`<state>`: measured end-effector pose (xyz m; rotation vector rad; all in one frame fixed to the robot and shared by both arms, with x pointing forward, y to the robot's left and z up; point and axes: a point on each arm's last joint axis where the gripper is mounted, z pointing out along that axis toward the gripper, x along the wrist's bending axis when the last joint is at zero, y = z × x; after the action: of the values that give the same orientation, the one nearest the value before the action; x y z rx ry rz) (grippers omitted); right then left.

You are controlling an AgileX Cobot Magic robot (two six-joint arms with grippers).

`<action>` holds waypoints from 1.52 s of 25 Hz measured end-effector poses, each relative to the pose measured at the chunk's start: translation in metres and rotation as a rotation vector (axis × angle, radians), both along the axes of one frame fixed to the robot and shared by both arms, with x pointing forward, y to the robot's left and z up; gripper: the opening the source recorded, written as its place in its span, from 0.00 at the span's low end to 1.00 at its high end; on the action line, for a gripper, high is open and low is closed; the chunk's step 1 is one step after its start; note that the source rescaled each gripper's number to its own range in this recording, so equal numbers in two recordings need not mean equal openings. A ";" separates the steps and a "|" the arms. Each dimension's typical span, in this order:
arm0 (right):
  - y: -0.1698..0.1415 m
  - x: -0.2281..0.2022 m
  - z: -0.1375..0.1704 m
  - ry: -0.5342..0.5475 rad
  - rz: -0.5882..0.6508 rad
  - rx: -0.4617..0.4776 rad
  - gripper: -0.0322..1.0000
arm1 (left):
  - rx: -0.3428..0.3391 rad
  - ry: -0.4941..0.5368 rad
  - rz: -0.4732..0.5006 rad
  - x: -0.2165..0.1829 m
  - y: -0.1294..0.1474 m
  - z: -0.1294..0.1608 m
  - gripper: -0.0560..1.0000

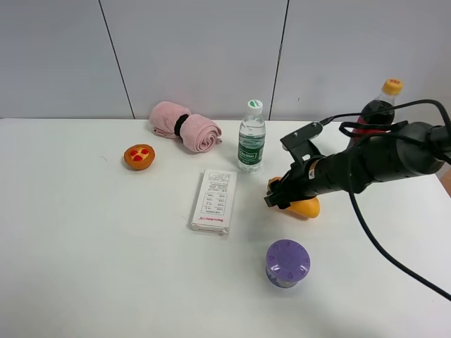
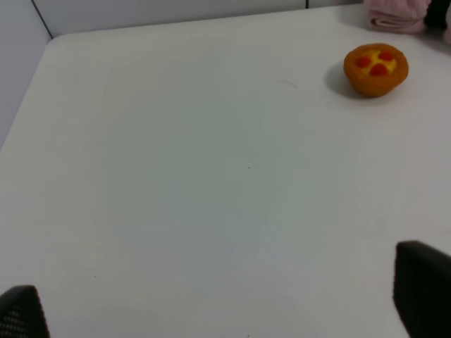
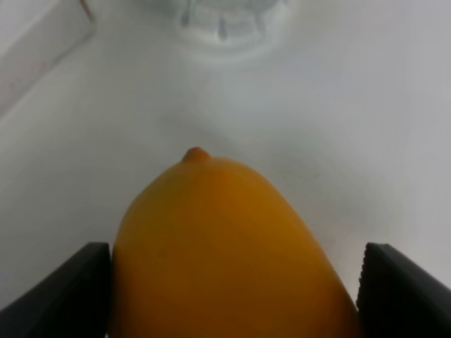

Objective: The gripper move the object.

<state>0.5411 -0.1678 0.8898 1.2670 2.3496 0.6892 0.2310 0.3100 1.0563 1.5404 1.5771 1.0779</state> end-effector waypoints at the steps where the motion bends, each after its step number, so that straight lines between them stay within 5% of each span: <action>1: 0.000 0.000 -0.001 -0.001 0.007 -0.005 0.03 | 0.000 0.000 0.000 0.000 0.000 0.000 1.00; 12: 0.000 0.000 -0.001 -0.002 0.035 -0.028 0.03 | 0.000 0.000 0.000 0.000 0.000 0.000 1.00; 13: 0.000 0.000 -0.001 -0.002 0.035 -0.028 0.09 | 0.000 0.000 0.000 0.000 0.000 0.000 1.00; 17: 0.000 0.000 -0.001 -0.010 0.039 -0.026 0.80 | 0.000 0.000 0.000 0.000 0.000 0.000 1.00; 20: 0.000 0.000 -0.001 -0.011 0.040 -0.026 0.95 | 0.000 0.000 0.000 0.000 0.000 0.000 1.00; 28: -0.003 -0.005 0.013 0.012 0.033 -0.047 0.99 | 0.000 0.000 0.000 0.000 0.000 0.000 1.00; 38: -0.019 -0.043 0.111 -0.016 -0.050 0.019 0.99 | 0.000 0.000 0.000 0.000 0.000 0.000 1.00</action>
<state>0.4985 -0.1863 1.0009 1.3187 2.2960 0.7049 0.2310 0.3100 1.0563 1.5404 1.5771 1.0779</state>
